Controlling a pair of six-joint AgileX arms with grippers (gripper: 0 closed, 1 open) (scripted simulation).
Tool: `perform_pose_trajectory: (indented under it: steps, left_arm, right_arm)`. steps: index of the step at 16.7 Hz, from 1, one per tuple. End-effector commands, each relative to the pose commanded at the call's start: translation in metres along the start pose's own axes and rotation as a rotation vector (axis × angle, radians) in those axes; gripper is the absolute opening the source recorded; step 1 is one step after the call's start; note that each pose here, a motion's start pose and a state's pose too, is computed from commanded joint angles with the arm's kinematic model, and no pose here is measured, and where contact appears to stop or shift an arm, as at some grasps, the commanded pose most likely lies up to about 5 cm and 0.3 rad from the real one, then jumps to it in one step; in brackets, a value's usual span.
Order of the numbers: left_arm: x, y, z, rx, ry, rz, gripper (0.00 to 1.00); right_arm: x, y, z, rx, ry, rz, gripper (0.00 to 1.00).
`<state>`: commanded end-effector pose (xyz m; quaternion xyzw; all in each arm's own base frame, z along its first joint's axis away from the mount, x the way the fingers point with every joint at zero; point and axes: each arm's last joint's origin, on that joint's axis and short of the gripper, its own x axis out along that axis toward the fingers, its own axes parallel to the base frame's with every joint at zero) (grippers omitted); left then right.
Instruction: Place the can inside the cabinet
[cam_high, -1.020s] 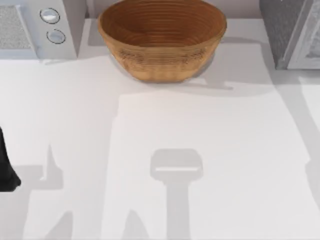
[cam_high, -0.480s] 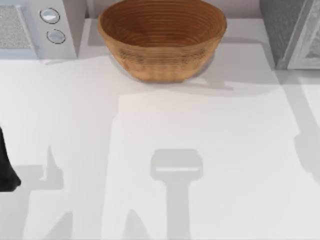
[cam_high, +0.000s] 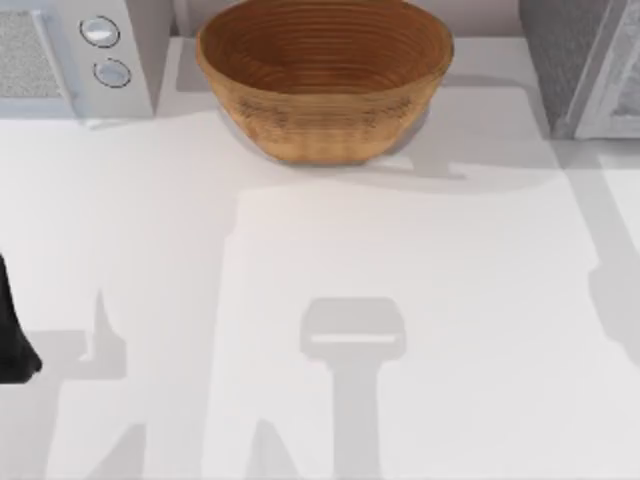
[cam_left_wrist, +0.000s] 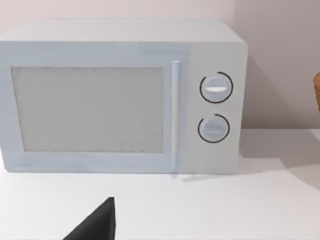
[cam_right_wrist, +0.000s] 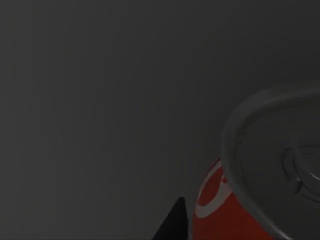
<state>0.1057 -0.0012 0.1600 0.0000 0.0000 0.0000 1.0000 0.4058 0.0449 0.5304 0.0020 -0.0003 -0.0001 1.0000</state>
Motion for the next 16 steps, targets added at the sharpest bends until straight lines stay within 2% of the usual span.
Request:
perform_pose_trajectory:
  steps: [10, 16]
  left_arm:
    - [0.0000, 0.0000, 0.0000, 0.000, 0.000, 0.000, 1.00]
    - [0.0000, 0.0000, 0.0000, 0.000, 0.000, 0.000, 1.00]
  right_arm:
    - [0.0000, 0.0000, 0.0000, 0.000, 0.000, 0.000, 0.98]
    - [0.0000, 0.0000, 0.0000, 0.000, 0.000, 0.000, 1.00]
